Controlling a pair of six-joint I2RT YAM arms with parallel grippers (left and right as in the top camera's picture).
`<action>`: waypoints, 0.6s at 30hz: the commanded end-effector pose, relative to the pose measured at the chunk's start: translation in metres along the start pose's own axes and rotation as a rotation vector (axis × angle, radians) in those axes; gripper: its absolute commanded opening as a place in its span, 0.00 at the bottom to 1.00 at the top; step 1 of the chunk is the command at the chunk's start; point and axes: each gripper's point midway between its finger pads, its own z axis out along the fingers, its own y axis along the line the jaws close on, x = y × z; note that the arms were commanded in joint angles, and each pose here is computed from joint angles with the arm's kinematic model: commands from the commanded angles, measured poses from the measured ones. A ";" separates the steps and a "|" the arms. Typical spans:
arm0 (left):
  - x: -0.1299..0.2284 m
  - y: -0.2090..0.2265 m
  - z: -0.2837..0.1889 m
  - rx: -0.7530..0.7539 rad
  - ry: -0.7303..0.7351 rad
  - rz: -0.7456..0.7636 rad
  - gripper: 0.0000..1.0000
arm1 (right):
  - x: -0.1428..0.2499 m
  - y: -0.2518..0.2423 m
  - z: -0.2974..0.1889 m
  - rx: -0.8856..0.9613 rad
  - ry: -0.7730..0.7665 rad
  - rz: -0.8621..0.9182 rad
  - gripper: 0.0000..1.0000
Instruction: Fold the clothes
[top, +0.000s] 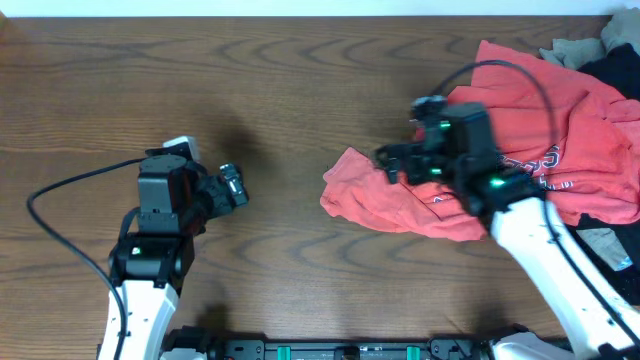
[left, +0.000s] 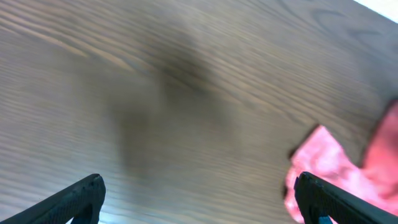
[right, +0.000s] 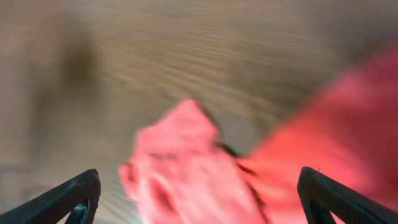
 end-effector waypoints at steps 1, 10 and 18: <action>0.013 -0.026 0.011 0.146 0.116 -0.045 1.00 | 0.001 -0.037 -0.018 0.092 0.000 0.099 0.99; 0.081 -0.066 0.059 0.267 0.423 -0.006 0.96 | 0.035 -0.105 -0.043 0.233 0.106 0.305 0.99; 0.139 -0.124 0.096 0.350 0.537 0.063 0.96 | 0.043 -0.122 -0.051 0.267 0.121 0.364 0.99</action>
